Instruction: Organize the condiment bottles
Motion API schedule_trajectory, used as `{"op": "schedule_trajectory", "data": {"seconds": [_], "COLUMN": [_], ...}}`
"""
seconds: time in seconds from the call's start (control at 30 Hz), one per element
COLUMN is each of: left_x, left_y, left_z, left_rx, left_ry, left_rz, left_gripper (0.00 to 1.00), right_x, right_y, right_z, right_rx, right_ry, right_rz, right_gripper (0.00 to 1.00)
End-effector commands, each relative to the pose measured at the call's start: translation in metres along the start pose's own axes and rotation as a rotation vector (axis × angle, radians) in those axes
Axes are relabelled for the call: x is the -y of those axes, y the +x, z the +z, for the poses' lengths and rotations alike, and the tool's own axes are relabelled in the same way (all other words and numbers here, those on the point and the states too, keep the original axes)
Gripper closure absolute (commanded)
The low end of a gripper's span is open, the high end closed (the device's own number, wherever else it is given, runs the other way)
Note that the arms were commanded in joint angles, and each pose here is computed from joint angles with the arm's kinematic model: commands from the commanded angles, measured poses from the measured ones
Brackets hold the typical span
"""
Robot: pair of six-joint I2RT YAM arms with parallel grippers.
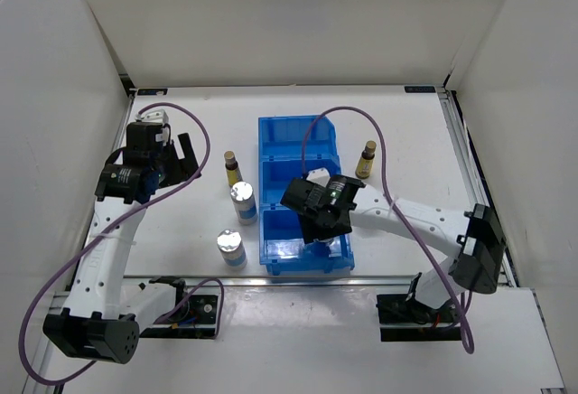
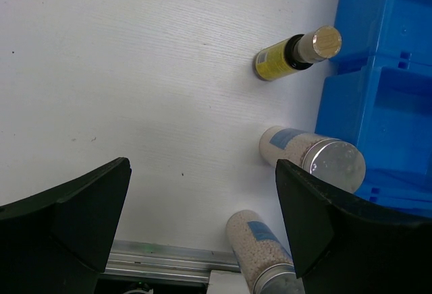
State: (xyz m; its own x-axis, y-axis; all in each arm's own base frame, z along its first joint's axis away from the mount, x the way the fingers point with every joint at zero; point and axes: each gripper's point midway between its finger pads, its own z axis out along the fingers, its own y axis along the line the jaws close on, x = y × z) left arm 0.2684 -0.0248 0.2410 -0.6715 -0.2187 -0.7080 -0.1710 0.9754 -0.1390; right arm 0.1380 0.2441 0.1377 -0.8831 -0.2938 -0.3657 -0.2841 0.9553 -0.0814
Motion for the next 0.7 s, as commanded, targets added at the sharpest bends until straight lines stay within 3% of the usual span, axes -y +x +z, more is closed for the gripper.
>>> {"op": "schedule_trajectory", "data": {"seconds": [0.0, 0.3, 0.4, 0.43, 0.47, 0.53, 0.67], "left_x": [0.0, 0.0, 0.0, 0.0, 0.0, 0.0, 0.0], "left_y": [0.002, 0.002, 0.002, 0.002, 0.002, 0.002, 0.002], "left_z": [-0.001, -0.001, -0.001, -0.001, -0.001, -0.001, -0.001], "left_rx": [-0.007, -0.007, -0.007, -0.007, -0.007, -0.007, -0.007], "left_ry": [0.002, 0.002, 0.002, 0.002, 0.002, 0.002, 0.002], "left_rz": [0.003, 0.003, 0.003, 0.003, 0.003, 0.003, 0.003], "left_gripper": [0.0, 0.0, 0.0, 0.0, 0.0, 0.0, 0.0], "right_x": [-0.018, -0.017, -0.018, -0.017, -0.014, -0.007, 0.013], "right_y": [-0.011, 0.011, 0.014, 0.012, 0.011, 0.007, -0.009], "right_z": [0.011, 0.052, 0.055, 0.053, 0.05, 0.045, 0.005], "right_rx": [0.012, -0.104, -0.119, -0.106, -0.095, -0.076, -0.025], "right_ry": [-0.121, -0.104, -0.103, -0.102, -0.098, -0.074, -0.029], "right_rz": [0.014, 0.016, 0.013, 0.015, 0.017, 0.016, 0.018], "right_gripper": [0.82, 0.76, 0.42, 0.22, 0.14, 0.0, 0.0]}}
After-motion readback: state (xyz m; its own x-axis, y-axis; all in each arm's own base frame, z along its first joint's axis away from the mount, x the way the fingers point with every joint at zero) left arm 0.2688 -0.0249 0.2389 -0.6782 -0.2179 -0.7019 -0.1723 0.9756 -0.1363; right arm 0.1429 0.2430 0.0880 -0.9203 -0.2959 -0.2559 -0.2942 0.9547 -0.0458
